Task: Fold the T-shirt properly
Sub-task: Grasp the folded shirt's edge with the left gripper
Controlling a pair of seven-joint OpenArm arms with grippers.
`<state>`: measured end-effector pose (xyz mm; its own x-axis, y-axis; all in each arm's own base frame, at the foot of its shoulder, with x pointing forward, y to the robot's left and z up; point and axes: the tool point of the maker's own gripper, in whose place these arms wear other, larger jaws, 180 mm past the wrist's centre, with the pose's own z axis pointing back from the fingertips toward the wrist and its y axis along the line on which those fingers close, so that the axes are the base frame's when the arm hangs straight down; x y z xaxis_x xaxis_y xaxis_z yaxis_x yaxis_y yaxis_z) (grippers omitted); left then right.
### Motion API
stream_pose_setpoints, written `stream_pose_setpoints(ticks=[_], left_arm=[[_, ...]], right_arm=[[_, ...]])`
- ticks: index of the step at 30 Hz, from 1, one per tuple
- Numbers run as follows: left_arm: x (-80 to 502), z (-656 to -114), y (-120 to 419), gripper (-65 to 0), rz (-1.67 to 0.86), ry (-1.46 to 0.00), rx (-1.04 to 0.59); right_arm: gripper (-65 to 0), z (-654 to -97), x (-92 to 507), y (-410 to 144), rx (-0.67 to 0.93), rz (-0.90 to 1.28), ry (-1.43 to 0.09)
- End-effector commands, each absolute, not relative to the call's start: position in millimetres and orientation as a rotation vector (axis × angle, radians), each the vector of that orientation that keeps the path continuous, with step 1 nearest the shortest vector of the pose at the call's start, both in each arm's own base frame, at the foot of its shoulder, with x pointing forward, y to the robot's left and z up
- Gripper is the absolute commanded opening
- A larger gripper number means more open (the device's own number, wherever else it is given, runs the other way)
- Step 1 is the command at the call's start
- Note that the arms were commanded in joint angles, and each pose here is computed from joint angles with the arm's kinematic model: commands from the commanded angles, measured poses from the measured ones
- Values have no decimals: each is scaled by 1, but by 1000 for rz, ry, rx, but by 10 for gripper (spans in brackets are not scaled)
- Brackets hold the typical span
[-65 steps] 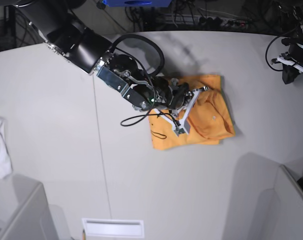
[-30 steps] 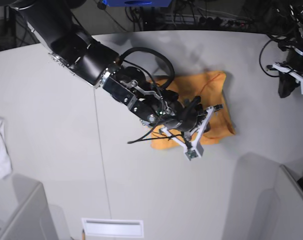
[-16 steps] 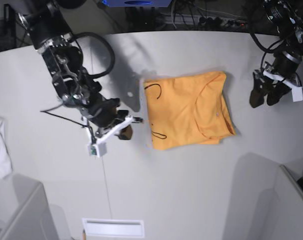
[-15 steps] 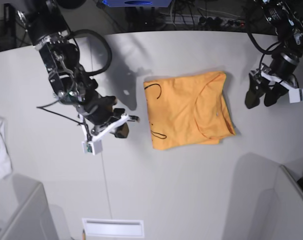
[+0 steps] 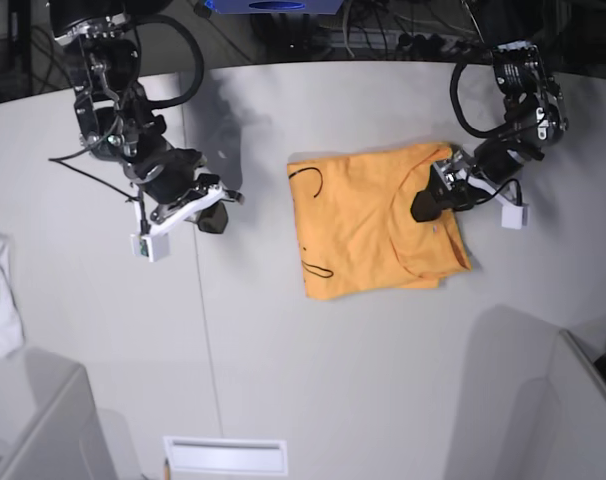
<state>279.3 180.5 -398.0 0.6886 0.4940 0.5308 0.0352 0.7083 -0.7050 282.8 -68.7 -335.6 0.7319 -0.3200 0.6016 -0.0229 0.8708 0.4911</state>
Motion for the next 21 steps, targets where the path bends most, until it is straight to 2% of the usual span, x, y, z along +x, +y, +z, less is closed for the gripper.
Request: stream_pose_setpoints(ticks=[1,7,9,11,14,19,20,21], left_arm=[[287,-394,183,0,298,-798,-760],[284,-412,173,0,364,-706,-762],[283,-415,163,-35,348,-677,-772],[281,-418,162,-132,343,-658,-764],[279,-418,161,-329,277,-633,-745],[282,-420,154,-612,161,-560,-696],[282,-422,155,-650,150,-541,-681],[282,-423,156,-650,128,-527,-667]], right_arm=[[-650,-322,287,-69,511,-158,-786],[-650,-333,276,-83,485,-208,-762],[-650,-335,275,-98,460,-243,-767],[-650,-337,273,-110,438,-273,-769],[-650,-339,269,-125,419,-289,-779],[-650,-329,262,-160,480,-386,-832],[-650,-327,259,-171,476,-417,-844],[-650,-327,257,-181,461,-430,-854]])
